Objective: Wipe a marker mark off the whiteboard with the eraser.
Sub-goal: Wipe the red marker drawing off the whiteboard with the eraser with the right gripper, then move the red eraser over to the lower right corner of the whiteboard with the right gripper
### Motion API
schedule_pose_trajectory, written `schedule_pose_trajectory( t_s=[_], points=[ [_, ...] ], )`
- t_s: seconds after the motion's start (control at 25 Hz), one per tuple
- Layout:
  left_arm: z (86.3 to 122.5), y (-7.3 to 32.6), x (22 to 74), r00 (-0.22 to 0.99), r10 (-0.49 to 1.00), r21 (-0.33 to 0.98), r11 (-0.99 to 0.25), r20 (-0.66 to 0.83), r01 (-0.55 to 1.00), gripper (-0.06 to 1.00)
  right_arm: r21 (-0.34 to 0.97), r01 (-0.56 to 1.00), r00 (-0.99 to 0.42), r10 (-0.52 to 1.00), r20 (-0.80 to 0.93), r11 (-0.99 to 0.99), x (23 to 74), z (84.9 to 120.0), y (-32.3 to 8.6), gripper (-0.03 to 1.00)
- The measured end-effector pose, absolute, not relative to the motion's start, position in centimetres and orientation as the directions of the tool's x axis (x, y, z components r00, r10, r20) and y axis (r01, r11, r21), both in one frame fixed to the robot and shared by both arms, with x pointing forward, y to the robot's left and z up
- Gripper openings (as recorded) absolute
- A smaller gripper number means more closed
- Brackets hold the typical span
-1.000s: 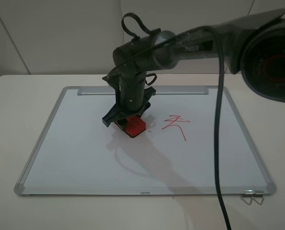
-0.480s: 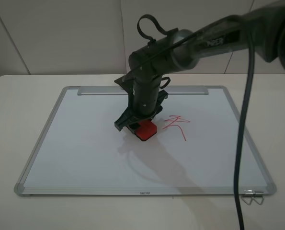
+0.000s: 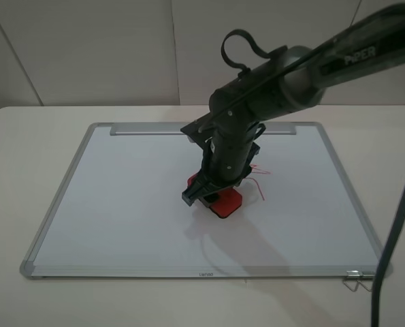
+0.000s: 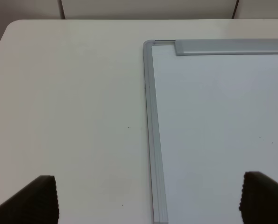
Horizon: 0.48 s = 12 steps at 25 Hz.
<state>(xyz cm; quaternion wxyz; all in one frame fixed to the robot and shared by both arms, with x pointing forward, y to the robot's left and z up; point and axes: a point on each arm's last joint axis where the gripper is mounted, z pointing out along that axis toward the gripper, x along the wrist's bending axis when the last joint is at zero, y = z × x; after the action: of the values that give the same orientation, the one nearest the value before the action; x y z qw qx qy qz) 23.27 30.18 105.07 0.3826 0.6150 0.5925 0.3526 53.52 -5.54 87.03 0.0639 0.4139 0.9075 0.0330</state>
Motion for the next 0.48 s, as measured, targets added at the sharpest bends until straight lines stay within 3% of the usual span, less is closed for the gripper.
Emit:
schedule_pose_trajectory(
  t_s=[0.32,0.48],
  points=[
    [105.1,30.2,23.3,0.049,0.999,0.888,-0.005,-0.02,0.459,0.77,0.047,0.798,-0.595,0.799,-0.086,0.6,51.6,90.0,-7.2,0.49],
    [105.1,30.2,23.3,0.049,0.999,0.888,-0.005,-0.02,0.459,0.77,0.129,0.807,-0.57,0.817,-0.087,0.576,51.2,94.0,-7.6,0.49]
  ],
)
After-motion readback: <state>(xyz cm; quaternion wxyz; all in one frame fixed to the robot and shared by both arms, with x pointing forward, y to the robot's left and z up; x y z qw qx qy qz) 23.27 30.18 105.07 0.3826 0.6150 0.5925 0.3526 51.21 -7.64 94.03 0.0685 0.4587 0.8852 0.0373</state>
